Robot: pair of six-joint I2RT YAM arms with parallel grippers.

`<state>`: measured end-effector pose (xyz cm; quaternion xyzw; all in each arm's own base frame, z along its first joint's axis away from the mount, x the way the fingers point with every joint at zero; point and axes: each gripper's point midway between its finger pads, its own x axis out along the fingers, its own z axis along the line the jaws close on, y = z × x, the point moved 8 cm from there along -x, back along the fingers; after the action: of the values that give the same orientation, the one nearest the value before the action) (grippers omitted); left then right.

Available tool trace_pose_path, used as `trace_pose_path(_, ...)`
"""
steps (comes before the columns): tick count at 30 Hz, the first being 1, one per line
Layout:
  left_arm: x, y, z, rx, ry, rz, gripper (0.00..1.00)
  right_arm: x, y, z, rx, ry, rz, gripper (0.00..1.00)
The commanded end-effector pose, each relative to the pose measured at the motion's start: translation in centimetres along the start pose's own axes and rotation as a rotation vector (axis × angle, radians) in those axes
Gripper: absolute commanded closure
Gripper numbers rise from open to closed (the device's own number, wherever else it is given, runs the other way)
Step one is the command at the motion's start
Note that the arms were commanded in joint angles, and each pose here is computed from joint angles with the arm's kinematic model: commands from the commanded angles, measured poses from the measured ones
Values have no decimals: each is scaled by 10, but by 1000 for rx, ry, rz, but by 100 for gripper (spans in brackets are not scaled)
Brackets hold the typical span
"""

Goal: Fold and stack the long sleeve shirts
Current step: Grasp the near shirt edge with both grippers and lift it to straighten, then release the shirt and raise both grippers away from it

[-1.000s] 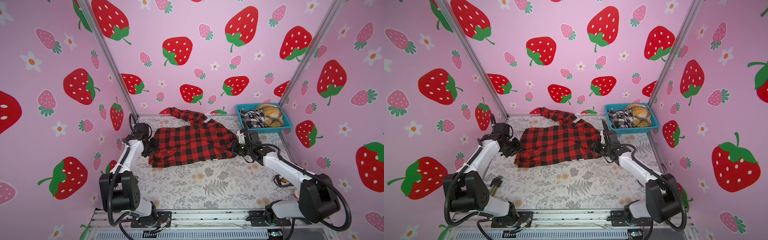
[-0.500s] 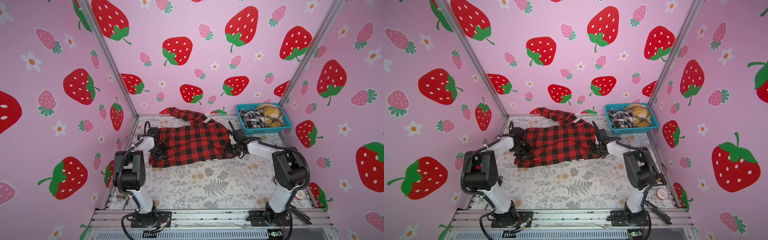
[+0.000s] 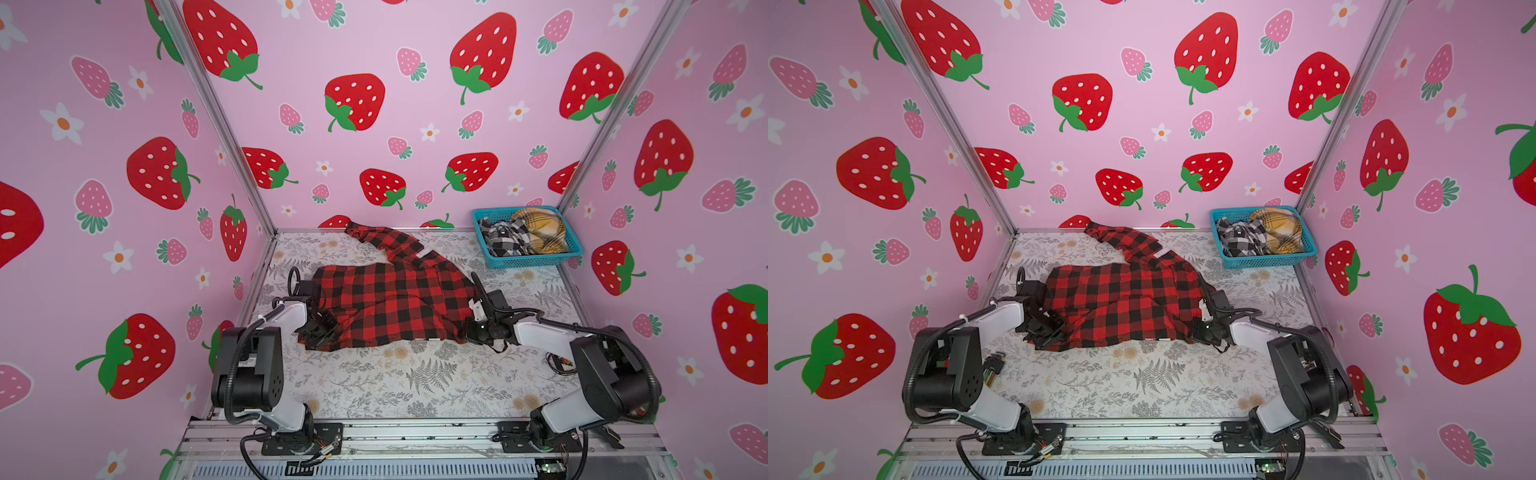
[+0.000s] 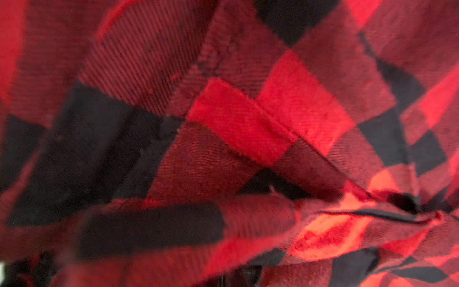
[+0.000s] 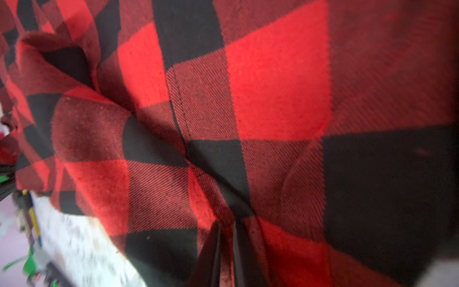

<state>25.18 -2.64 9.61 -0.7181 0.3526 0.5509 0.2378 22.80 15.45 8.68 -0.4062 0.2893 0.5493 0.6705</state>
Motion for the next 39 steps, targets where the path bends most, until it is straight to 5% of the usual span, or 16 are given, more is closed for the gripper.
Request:
trace_pose_path(1, -8, 30, 7, 2, -26, 51, 93, -10, 41, -22, 65, 101, 140, 85)
trace_pose_path(3, -23, 29, -1, 20, 8, 23, 89, -27, 30, -16, 32, 139, 105, 84)
trace_pose_path(5, -47, 14, -17, 61, 28, -56, 74, -46, 10, -1, -10, 147, 34, 79)
trace_pose_path(9, -100, -41, -58, 137, 67, -241, 41, -80, -45, 37, -104, 132, -125, 54)
trace_pose_path(11, -108, -76, -69, 139, 34, -294, 37, -85, -72, 49, -140, 165, -165, 42)
trace_pose_path(17, -91, -161, -83, 130, 102, -287, 33, -92, -136, 86, -195, 132, -313, 37)
trace_pose_path(22, -69, -192, -92, 168, 74, -222, 37, -85, -158, 102, -209, 58, -352, 36)
trace_pose_path(29, -38, -218, -96, 156, 54, -178, 43, -67, -158, 98, -206, 42, -298, 37)
trace_pose_path(39, -6, -212, -87, 135, 1, -84, 56, -53, -171, 87, -188, 91, -281, 37)
